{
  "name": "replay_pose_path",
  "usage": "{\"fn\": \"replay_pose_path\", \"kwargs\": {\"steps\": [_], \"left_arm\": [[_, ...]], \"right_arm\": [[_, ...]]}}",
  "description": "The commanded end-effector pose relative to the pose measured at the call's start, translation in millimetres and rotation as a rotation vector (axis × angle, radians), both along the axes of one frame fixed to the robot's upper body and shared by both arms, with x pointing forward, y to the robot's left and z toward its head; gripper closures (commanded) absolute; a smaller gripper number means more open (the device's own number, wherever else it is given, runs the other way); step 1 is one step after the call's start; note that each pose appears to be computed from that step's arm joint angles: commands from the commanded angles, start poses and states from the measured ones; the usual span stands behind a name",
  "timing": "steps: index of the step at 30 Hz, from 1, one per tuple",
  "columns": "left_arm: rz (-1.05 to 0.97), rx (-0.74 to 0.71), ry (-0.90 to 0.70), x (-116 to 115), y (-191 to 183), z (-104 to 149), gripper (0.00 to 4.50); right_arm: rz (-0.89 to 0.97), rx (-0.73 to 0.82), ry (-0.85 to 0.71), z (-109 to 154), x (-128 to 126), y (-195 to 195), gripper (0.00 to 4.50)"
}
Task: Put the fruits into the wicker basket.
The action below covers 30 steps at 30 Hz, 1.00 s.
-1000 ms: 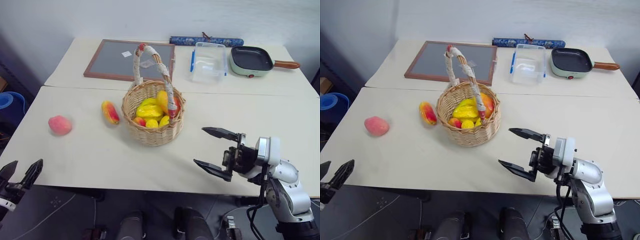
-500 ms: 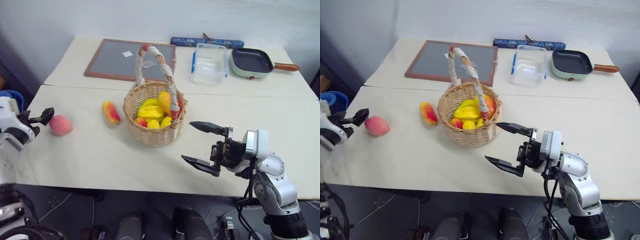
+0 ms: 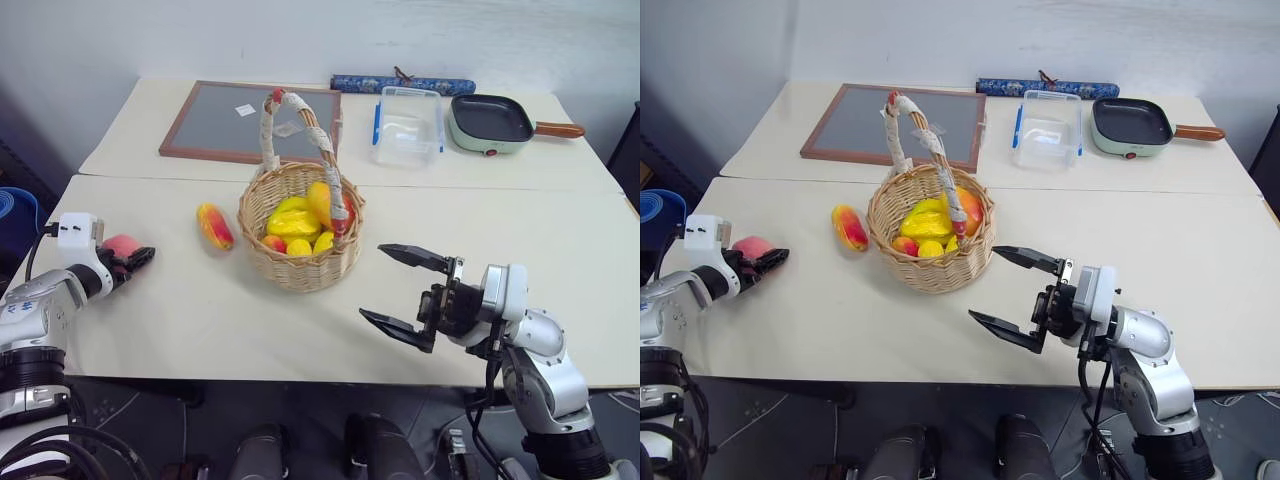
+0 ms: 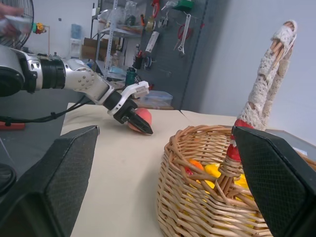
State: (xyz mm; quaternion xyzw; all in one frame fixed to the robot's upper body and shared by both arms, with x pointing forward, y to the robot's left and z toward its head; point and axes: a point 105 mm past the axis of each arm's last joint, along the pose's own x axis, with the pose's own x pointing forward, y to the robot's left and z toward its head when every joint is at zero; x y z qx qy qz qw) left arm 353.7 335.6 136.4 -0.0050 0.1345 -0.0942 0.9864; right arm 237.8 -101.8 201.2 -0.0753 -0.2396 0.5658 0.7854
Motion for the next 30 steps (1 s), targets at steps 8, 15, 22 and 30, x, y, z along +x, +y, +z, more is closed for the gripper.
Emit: {"fn": "replay_pose_path", "kwargs": {"steps": [8,15,22,30], "left_arm": [[-0.796,0.129,-0.4,15,-204,125,1.57],[-0.926,0.209,-0.288,32,-233,108,0.28],[-0.925,0.134,-0.446,11,-200,140,0.01],[-0.51,0.082,-0.393,-55,-32,105,0.01]], "right_arm": [[-0.216,-0.008,-0.033,22,6,-31,0.0],[-0.249,0.008,-0.038,23,0,-26,0.0],[-0.26,0.01,-0.044,20,1,-30,0.0],[-0.145,-0.002,-0.057,10,4,-31,0.0]]}}
